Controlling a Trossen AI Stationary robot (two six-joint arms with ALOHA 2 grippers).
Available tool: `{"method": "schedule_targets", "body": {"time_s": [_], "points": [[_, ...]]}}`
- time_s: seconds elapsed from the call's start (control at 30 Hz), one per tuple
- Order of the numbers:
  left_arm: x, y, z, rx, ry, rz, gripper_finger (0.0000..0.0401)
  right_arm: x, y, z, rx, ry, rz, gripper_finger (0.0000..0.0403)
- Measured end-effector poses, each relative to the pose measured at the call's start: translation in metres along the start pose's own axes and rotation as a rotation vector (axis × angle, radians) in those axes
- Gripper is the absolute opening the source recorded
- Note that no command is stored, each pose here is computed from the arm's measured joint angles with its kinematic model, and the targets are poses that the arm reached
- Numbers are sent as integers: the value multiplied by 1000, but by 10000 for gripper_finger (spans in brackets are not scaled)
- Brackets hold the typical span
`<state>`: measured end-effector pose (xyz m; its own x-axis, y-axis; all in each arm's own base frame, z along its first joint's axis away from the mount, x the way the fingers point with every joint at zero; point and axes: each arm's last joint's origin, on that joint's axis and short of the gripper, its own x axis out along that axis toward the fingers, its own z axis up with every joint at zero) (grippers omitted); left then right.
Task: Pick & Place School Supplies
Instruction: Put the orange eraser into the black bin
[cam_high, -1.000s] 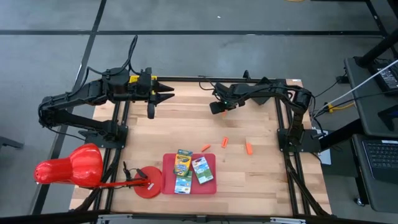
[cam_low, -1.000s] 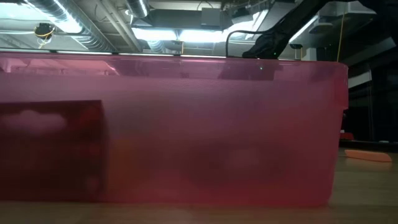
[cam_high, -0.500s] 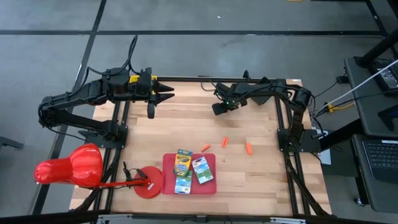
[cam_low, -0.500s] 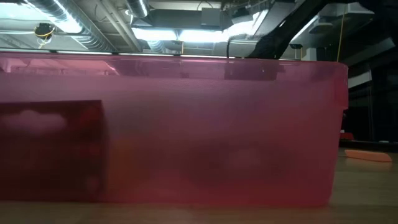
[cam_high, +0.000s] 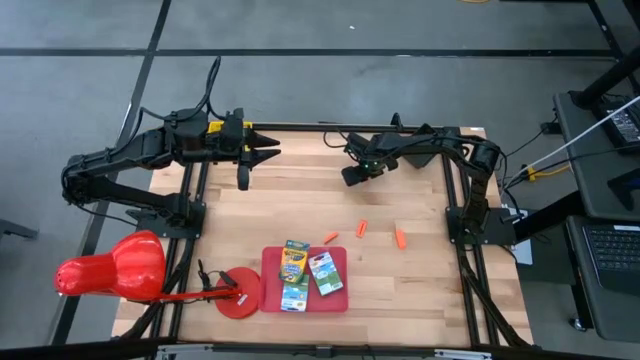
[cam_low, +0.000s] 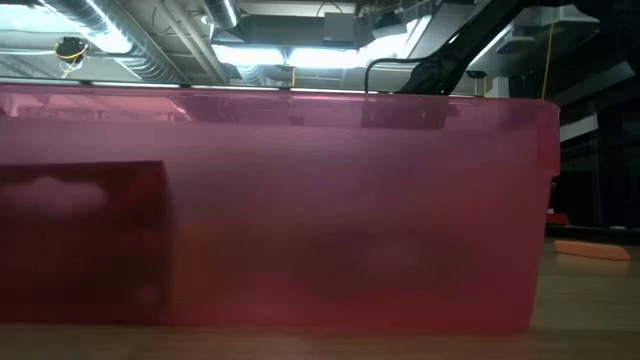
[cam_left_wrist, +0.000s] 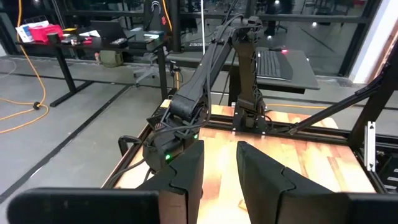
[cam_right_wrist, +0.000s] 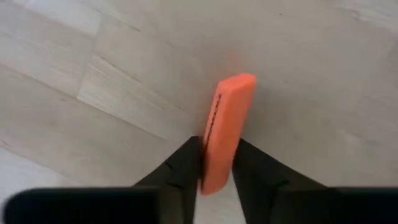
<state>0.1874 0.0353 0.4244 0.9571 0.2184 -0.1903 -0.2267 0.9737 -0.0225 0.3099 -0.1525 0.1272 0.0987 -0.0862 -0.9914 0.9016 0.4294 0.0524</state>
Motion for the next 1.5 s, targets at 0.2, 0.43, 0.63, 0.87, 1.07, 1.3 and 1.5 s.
{"method": "schedule_targets", "body": {"time_s": [0.2, 0.43, 0.63, 0.87, 1.07, 1.3, 1.5], "points": [[0, 0, 0, 0, 0, 0, 92, -1, 0, 0, -13, -11, -15, 35], [0, 0, 0, 1, -1, 7, 92, -25, -14, -9, -35, -27, -122, 35], [0, 1, 0, -4, -1, 28, 92, -79, -41, -15, -16, -105, -239, 35], [3, 1, -1, -33, 6, 42, 92, -115, -90, -7, 113, -201, -273, 35], [4, -5, -1, -78, 11, 9, 92, -101, -128, 1, 166, -160, -298, 35], [4, -9, -2, -120, 10, 14, 92, -87, -161, 6, 215, -135, -249, 49], [4, -9, -2, -127, 9, 18, 92, -86, -169, 6, 208, -117, -227, 203]]}}
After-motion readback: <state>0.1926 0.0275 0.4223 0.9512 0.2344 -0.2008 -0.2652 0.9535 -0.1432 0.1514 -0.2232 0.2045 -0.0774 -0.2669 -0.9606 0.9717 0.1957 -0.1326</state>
